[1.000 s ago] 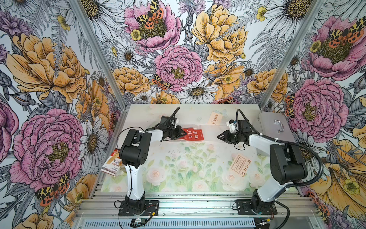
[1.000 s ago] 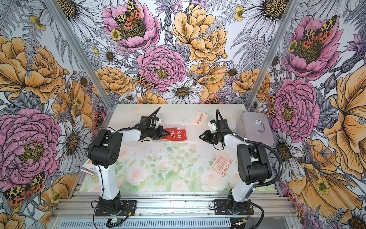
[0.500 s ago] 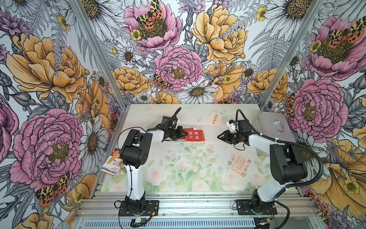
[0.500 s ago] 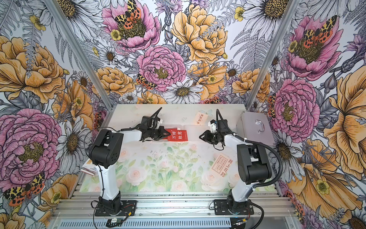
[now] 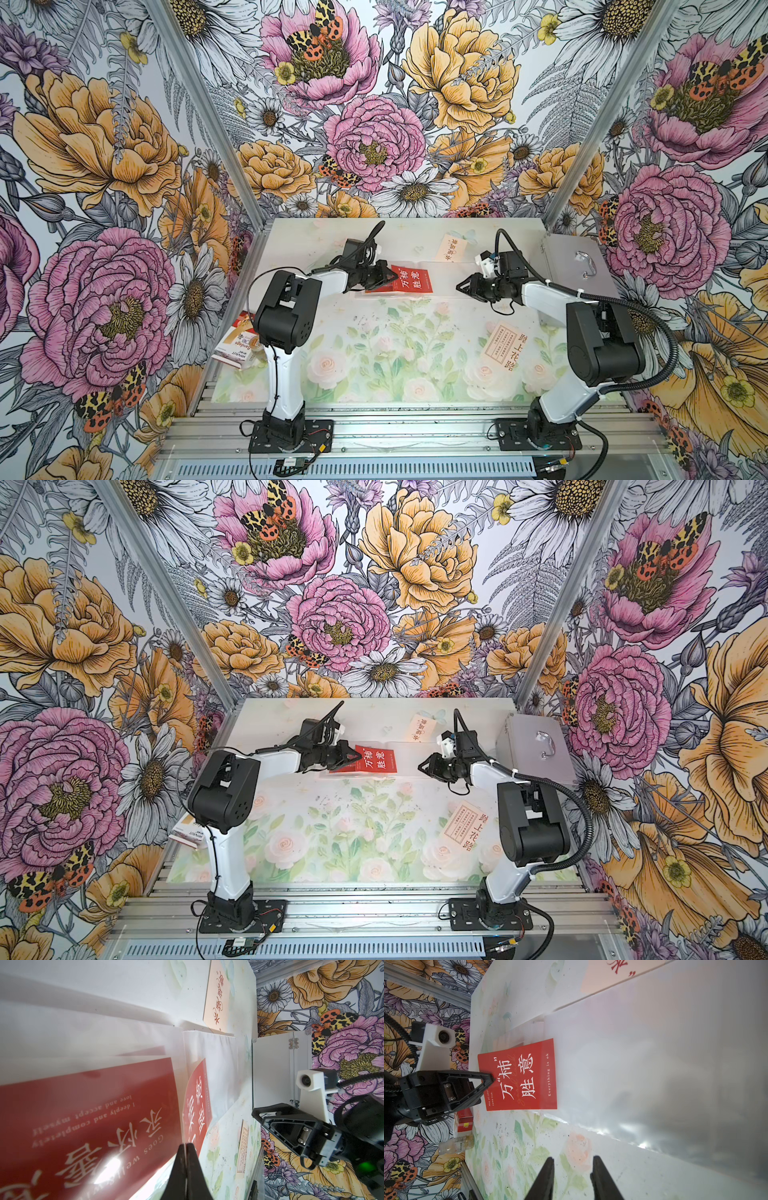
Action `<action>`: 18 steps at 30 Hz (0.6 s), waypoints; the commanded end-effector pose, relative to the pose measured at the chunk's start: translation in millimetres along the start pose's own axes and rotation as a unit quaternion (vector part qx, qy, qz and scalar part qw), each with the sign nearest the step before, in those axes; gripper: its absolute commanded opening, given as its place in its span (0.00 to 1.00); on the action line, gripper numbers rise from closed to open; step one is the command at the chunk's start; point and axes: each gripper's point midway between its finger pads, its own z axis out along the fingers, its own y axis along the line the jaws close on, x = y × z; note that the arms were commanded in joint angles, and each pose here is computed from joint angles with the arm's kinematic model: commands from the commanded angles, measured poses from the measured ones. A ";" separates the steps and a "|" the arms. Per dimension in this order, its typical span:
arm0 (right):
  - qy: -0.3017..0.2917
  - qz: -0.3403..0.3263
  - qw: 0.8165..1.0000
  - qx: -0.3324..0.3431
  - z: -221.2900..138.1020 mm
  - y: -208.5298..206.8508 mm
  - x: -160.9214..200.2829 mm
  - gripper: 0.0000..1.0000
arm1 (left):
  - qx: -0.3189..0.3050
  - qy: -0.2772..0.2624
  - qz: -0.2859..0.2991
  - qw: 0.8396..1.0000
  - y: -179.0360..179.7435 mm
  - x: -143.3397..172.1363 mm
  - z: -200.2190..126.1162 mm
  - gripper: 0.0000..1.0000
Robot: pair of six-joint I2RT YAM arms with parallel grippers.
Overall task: Place the photos into the photo albums
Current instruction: Insert the photo into the photo album.
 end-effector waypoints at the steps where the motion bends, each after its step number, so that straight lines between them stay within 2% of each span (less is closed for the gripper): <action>1: -0.016 -0.015 1.000 0.003 -3.7 -1.0 -4.8 0.33 | -0.016 -0.002 0.015 1.000 -0.6 -3.4 6.8 0.00; 18: -0.019 -0.017 1.000 0.007 -7.7 -1.7 -3.7 0.33 | -0.027 0.019 0.028 0.999 -5.5 -1.9 29.8 0.00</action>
